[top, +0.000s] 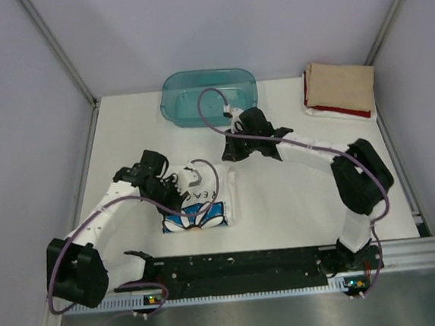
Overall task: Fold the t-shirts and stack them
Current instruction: Smooth out wrinkles on the folded tshirt, then put the neatly folded tshirt into the corner of the board with the right arm
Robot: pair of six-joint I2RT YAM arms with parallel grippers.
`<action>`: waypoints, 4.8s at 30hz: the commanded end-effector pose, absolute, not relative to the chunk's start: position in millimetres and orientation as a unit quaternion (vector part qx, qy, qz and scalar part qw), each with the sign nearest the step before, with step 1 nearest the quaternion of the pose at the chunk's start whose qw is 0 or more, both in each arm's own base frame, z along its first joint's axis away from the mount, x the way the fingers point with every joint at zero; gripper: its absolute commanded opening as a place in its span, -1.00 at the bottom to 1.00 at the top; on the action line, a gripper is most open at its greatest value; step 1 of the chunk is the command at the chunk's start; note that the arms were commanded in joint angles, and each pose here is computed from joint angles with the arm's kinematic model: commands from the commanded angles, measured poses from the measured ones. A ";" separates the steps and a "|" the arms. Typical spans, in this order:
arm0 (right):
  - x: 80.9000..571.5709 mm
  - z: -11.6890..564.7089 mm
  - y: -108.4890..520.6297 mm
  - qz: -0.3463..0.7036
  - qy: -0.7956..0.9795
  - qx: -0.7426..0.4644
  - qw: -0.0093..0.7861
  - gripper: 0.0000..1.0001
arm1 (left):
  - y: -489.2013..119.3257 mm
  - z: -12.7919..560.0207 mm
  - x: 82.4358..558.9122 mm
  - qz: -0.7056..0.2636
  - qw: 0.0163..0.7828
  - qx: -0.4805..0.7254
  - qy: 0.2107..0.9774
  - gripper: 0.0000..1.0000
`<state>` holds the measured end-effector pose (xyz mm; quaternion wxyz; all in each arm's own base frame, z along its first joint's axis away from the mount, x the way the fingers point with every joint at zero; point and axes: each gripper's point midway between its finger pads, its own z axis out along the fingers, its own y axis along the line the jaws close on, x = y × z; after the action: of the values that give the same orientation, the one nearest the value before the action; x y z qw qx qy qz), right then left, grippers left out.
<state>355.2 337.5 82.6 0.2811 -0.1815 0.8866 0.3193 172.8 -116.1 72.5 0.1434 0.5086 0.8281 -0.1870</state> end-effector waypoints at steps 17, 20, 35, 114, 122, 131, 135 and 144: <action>168.6 18.8 340.4 0.415 0.880 -0.193 0.126 -1.00 | -82.7 23.8 166.8 -0.162 0.125 0.478 0.854 -0.54; 161.5 18.5 326.7 0.407 0.886 -0.186 0.125 -1.00 | -81.2 22.9 163.6 -0.162 0.118 0.480 0.854 -0.55; 259.3 120.8 310.2 0.392 0.873 -0.114 0.265 0.87 | -110.6 105.1 243.5 -0.157 0.234 0.450 0.847 -0.36; 593.9 275.9 -0.4 -0.046 0.861 -0.132 0.490 -1.00 | -43.3 127.5 298.5 0.009 0.270 0.328 0.906 0.92; 589.0 308.6 -10.4 -0.091 0.841 -0.169 0.505 -1.00 | -46.8 128.8 303.0 0.001 0.268 0.323 0.908 0.98; 571.1 340.0 -38.1 -0.088 0.833 -0.149 0.525 -1.00 | -47.1 130.6 305.4 0.002 0.268 0.324 0.907 0.97; 574.0 336.0 -61.9 -0.082 0.837 -0.125 0.526 -1.00 | -46.5 130.5 304.1 0.002 0.267 0.325 0.907 0.97; 594.6 319.1 -108.5 -0.074 0.832 -0.092 0.541 -1.00 | -36.4 124.8 302.0 0.025 0.243 0.323 0.914 0.97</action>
<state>575.5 -89.9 266.7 0.4580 -0.1059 0.8801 -0.0665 294.1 -41.5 118.1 0.2429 0.3276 0.9130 0.0101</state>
